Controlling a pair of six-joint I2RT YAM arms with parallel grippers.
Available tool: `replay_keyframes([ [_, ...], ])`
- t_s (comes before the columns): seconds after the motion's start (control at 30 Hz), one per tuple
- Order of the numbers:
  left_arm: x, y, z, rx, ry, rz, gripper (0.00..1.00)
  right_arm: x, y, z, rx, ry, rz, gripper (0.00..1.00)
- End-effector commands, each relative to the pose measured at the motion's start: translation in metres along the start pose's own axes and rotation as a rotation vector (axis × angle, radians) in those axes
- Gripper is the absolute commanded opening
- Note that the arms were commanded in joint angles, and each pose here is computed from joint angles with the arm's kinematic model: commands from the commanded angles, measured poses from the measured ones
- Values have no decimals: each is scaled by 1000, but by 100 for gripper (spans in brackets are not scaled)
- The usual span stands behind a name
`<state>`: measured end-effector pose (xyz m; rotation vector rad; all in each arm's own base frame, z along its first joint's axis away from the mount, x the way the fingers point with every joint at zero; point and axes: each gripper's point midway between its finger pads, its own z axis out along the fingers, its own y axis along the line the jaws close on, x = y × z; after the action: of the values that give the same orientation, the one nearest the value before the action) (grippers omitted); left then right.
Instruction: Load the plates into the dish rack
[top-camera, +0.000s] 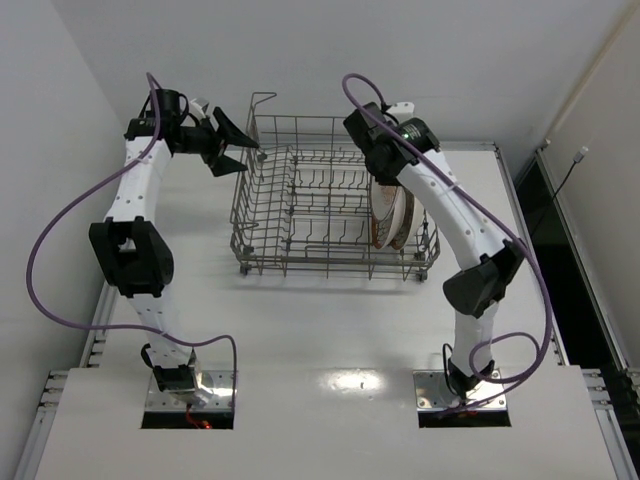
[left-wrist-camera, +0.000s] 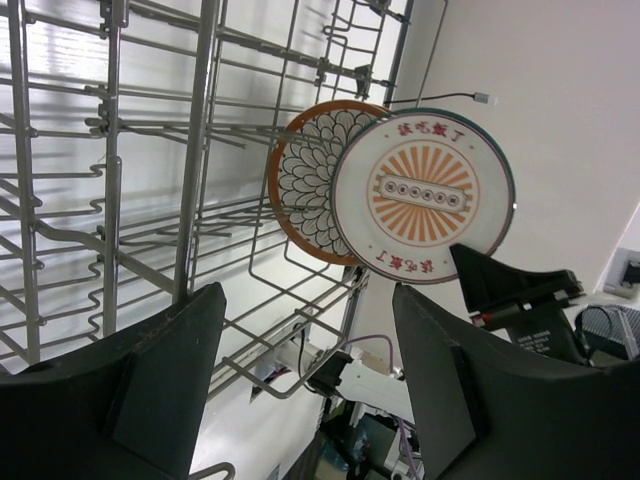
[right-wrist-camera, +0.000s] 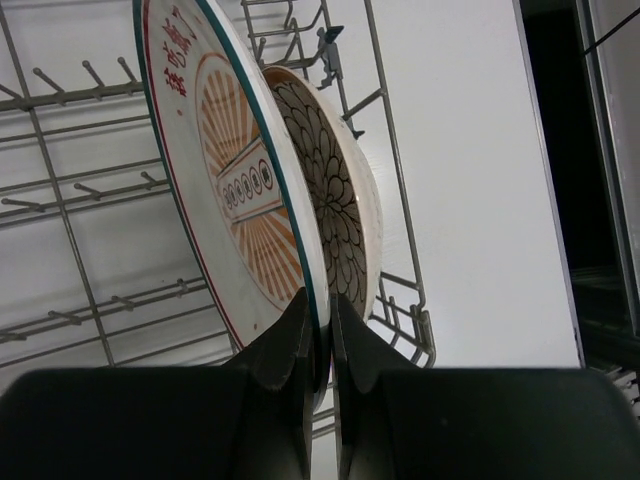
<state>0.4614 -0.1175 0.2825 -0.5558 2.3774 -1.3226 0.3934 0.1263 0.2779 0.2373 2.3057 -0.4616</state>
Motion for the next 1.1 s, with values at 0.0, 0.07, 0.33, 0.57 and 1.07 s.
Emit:
replay_keyframes([
  [0.0, -8, 0, -10, 2, -17, 14, 65, -9, -11, 5, 99, -39, -57, 0],
  [0.07, -13, 4, -13, -6, -32, 9, 65, -6, -3, 11, 109, -35, -88, 0],
  [0.33, -15, 5, -24, -16, -53, 11, 65, 14, 15, 27, 146, -10, -173, 0],
  [0.57, -17, 9, -30, -23, -64, -7, 65, 33, 36, 42, 127, 39, -197, 0],
  [1.07, -16, 12, -29, -27, -59, -14, 65, 70, 63, 43, 31, 130, -198, 21],
])
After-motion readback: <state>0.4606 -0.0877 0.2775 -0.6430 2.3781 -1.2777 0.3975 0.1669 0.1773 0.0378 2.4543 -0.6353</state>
